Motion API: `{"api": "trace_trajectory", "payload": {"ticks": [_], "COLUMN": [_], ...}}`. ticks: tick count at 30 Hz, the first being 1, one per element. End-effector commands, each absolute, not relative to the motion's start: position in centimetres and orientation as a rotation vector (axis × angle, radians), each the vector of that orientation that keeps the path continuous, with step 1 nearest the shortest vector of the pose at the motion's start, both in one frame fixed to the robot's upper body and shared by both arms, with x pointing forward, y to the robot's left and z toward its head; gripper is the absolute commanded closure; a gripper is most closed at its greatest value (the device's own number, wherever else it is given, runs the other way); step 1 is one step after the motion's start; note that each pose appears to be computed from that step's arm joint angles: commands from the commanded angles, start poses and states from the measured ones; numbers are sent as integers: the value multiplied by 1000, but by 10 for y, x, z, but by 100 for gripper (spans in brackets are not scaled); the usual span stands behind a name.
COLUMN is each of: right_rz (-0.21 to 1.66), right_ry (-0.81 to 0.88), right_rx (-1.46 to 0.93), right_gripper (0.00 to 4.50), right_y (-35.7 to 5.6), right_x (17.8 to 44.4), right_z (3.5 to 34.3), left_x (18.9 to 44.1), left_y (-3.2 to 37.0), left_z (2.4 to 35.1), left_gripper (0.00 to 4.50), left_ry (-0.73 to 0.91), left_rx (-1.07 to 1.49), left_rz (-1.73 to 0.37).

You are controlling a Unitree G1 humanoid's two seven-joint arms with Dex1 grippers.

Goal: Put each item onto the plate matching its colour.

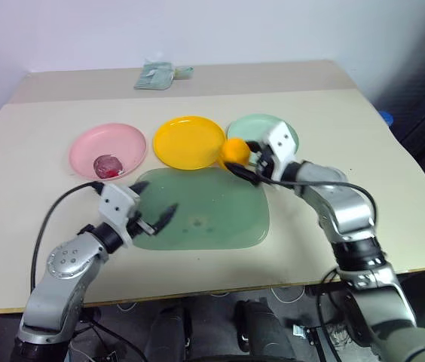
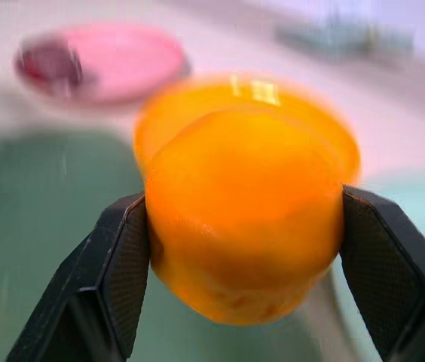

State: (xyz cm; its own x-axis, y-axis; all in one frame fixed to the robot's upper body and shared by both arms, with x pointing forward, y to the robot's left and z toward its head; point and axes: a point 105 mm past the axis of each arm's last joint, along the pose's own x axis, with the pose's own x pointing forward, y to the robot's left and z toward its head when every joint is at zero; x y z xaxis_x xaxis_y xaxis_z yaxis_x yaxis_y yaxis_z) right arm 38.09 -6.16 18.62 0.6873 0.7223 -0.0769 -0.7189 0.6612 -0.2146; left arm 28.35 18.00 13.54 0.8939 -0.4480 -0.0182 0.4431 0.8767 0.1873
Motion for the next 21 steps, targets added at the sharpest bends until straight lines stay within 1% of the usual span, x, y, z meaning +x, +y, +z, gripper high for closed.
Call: {"api": "trace_trajectory", "payload": {"ticks": [1, 4, 9, 10, 11, 15, 19, 21], "right_rz": [786, 767, 783, 787, 787, 826, 848, 889], "right_ry": [-2, 11, 29, 28, 23, -70, -123, -144], "right_rx": [-247, -255, -241, -239, -240, -262, -307, -298], "right_gripper": [147, 147, 147, 46, 7, 7, 7, 7], "right_y": [-31, -11, 2, 4, 5, -2, -38, -66], "right_x": [401, 420, 434, 435, 437, 432, 418, 398], "right_z": [184, 181, 178, 179, 180, 192, 192, 193], "left_x": [283, 278, 269, 268, 267, 264, 261, 259], "left_y": [194, 196, 196, 195, 194, 192, 198, 207], "left_z": [148, 146, 144, 144, 143, 140, 136, 135], "left_gripper": [0, 0, 0, 0, 0, 0, 0, 0], "left_ry": [-87, -84, -81, -80, -79, -79, -78, -74], "left_rx": [190, 198, 197, 196, 196, 193, 196, 206], "left_rz": [-399, -397, -387, -386, -385, -373, -363, -354]}}
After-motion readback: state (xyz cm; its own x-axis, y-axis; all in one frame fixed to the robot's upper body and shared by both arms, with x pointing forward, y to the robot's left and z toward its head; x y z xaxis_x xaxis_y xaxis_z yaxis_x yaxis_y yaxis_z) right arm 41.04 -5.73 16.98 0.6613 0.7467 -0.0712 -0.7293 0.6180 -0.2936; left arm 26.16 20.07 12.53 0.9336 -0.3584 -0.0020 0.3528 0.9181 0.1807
